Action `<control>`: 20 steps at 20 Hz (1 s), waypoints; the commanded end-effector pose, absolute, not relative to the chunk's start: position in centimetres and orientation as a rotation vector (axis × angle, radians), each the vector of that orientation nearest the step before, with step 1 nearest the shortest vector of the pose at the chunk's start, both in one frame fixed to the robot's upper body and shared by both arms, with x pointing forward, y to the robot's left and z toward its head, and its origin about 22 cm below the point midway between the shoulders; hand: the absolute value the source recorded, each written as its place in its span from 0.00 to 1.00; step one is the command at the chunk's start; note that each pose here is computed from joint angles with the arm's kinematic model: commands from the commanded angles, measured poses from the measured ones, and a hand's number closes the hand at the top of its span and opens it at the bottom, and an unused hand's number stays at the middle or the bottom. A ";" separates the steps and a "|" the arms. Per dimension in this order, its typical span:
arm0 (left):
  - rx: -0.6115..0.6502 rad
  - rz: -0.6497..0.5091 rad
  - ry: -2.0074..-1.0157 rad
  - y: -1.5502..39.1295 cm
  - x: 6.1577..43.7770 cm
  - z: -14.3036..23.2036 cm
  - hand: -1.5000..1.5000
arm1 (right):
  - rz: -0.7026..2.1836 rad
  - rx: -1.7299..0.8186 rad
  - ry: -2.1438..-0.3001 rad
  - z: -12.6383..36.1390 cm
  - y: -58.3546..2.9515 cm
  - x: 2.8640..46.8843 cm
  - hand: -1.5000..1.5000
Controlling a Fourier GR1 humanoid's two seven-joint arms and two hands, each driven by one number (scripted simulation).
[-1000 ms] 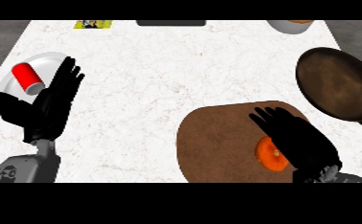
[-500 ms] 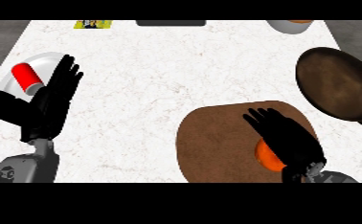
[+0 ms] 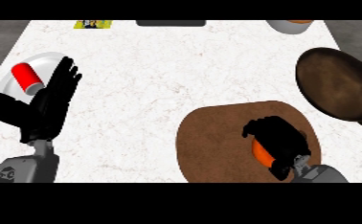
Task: Pick the squash from the cutting board and place it in the pan
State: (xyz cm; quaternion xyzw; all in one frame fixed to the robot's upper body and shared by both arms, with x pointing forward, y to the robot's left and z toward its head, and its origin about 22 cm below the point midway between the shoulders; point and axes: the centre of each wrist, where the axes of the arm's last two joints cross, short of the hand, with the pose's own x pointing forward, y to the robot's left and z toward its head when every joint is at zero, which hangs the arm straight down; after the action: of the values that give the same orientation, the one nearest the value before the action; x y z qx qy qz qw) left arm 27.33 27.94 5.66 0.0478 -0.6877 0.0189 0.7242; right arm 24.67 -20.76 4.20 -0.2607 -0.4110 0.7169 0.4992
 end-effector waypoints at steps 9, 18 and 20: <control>0.094 0.049 -1.510 29.1 28.0 7.6 0.50 | 1.707 -0.563 -1.100 2.0 -21.3 26.0 1.00; 0.108 0.051 -1.515 27.7 29.0 6.2 0.50 | 1.526 -0.708 -1.260 3.7 -23.2 22.3 1.00; 0.110 0.034 -1.517 27.2 27.9 7.0 0.50 | 1.470 -0.700 -1.258 4.0 -22.5 19.8 1.00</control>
State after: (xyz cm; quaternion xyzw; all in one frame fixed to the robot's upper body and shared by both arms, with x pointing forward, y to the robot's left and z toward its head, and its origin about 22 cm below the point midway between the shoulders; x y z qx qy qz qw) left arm 27.55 27.29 6.28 0.0480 -0.6882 0.0205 0.7237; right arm 22.36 -22.54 4.12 -0.2825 -0.5127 0.6418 0.4954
